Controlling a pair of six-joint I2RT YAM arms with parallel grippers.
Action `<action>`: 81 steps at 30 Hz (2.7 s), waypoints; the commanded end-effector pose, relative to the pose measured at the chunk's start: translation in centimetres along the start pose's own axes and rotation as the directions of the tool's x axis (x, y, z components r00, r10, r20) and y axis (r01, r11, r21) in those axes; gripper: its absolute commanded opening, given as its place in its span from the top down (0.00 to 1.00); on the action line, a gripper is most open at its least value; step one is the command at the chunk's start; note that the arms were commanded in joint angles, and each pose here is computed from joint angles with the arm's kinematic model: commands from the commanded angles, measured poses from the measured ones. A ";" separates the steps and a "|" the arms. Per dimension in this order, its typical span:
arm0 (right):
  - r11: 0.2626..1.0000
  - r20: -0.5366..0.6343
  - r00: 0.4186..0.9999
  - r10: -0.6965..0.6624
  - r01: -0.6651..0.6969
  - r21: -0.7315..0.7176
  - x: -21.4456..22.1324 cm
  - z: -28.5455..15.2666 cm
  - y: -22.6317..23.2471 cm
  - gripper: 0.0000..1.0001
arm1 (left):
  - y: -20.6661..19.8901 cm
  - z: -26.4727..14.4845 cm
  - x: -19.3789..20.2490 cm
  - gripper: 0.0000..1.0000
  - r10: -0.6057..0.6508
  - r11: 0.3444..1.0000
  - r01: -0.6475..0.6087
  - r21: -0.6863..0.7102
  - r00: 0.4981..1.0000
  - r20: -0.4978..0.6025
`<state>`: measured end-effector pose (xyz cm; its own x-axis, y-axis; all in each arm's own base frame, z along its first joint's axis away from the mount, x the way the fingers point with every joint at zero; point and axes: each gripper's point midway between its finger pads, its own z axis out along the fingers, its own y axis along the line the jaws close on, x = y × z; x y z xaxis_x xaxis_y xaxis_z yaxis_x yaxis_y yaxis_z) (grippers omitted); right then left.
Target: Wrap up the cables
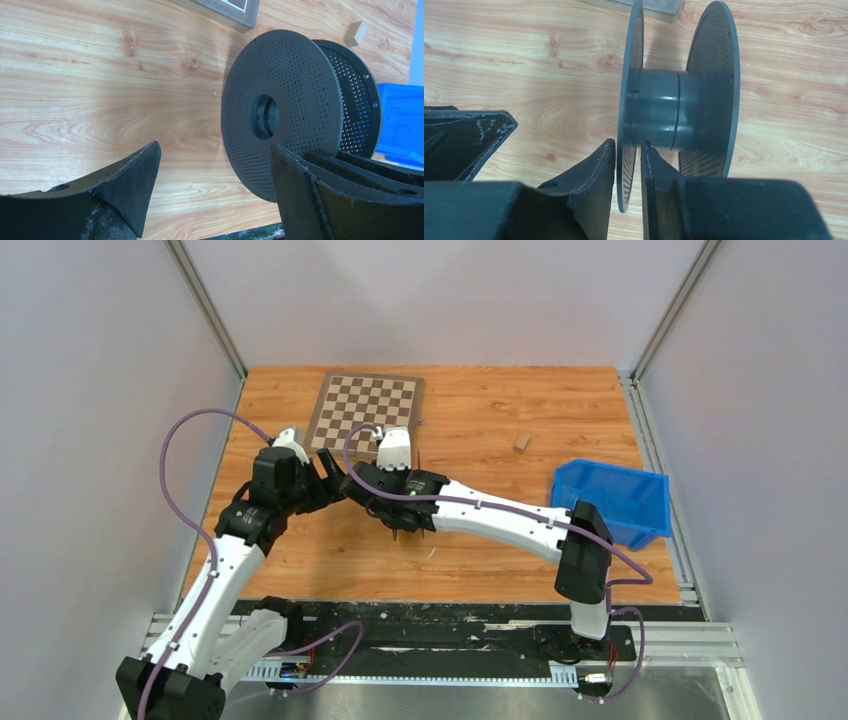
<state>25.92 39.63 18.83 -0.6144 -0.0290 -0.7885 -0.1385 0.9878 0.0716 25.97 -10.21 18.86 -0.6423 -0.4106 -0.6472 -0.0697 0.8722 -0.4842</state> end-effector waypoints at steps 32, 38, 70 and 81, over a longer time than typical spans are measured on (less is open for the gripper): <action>0.850 0.250 0.874 0.416 -0.472 0.236 -9.2 -4.9 -34.1 0.59 | -7.7 -1.9 -0.9 0.20 0.375 0.892 -0.368 0.263 0.927 0.028; 0.720 0.232 0.806 0.545 -0.591 0.364 -3.4 -2.5 -42.1 0.58 | -7.4 -2.1 0.4 0.20 0.404 0.871 -0.393 0.295 0.915 0.027; 0.594 0.047 0.707 0.705 -0.626 0.504 8.8 5.0 -48.6 0.99 | -6.1 -2.5 -0.4 0.17 0.401 0.888 -0.404 0.221 0.914 0.062; 0.626 0.230 0.735 0.638 -0.668 0.402 0.9 -0.7 -48.3 1.00 | -6.0 -2.4 -0.4 0.17 0.400 0.889 -0.404 0.215 0.914 0.061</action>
<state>30.91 -7.52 10.42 -0.4305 0.6740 -0.6003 0.6662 0.6860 0.2925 24.60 -14.68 22.84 -0.6005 -0.0537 -0.7978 0.3425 0.8843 -0.3173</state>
